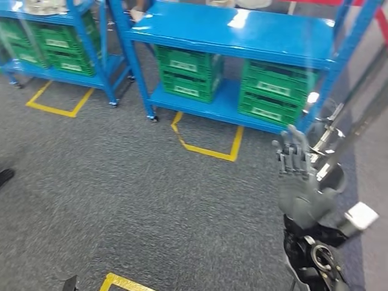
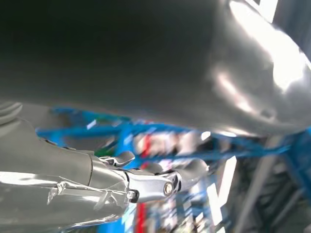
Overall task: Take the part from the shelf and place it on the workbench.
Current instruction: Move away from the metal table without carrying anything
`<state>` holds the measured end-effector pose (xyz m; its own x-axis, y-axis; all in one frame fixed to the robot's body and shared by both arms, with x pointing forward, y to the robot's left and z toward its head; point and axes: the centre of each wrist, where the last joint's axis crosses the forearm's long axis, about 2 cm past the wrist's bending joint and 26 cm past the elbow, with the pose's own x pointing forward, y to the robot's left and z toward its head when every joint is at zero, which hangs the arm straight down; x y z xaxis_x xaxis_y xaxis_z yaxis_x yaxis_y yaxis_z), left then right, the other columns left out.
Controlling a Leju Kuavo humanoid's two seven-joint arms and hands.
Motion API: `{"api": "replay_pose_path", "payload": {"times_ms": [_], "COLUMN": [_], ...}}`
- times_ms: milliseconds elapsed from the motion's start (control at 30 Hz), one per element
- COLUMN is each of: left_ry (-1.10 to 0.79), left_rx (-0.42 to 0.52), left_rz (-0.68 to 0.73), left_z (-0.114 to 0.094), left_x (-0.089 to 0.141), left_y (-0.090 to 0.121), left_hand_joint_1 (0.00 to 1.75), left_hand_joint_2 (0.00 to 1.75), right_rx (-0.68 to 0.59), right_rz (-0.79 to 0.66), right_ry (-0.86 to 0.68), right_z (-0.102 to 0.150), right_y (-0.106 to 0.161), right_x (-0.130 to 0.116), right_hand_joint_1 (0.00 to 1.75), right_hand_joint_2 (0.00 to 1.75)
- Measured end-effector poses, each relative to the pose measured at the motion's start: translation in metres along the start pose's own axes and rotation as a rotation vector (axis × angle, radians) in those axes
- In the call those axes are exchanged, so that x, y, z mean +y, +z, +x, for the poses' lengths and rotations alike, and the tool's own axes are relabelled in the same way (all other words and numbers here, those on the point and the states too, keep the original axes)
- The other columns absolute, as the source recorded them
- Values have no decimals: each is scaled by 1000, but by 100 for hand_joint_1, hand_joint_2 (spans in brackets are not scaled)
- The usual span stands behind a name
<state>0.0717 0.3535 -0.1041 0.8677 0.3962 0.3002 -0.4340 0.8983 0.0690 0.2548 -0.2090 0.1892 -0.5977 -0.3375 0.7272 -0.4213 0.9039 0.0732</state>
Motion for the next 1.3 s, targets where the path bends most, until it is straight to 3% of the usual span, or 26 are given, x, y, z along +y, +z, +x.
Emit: {"api": "replay_pose_path", "payload": {"times_ms": [200, 733, 867, 1067, 1233, 1300], "left_ry": [8, 12, 16, 18, 18, 23], "left_rx": [5, 0, 1, -3, -4, -8], "left_rz": [6, 4, 2, -7, -8, -8], "left_z": [-3, -1, -1, -2, -2, -2], "left_x": [2, 1, 1, 0, -1, 0], "left_y": [0, 0, 0, 0, 0, 0], "left_hand_joint_1": [0, 0, 0, 0, 0, 0], "left_hand_joint_2": [0, 0, 0, 0, 0, 0], "right_rx": [96, 179, 370, 756, 826, 1023], "right_rz": [-56, -84, -128, -148, -147, -156], "right_ry": [99, 181, 302, 282, 274, 236], "right_z": [-7, -17, -30, -80, -87, -99], "right_y": [5, 15, 31, 98, 114, 158], "right_x": [-6, -17, -30, -65, -70, -79], "right_hand_joint_1": [0, 0, 0, 0, 0, 0], "right_hand_joint_2": [0, 0, 0, 0, 0, 0]}}
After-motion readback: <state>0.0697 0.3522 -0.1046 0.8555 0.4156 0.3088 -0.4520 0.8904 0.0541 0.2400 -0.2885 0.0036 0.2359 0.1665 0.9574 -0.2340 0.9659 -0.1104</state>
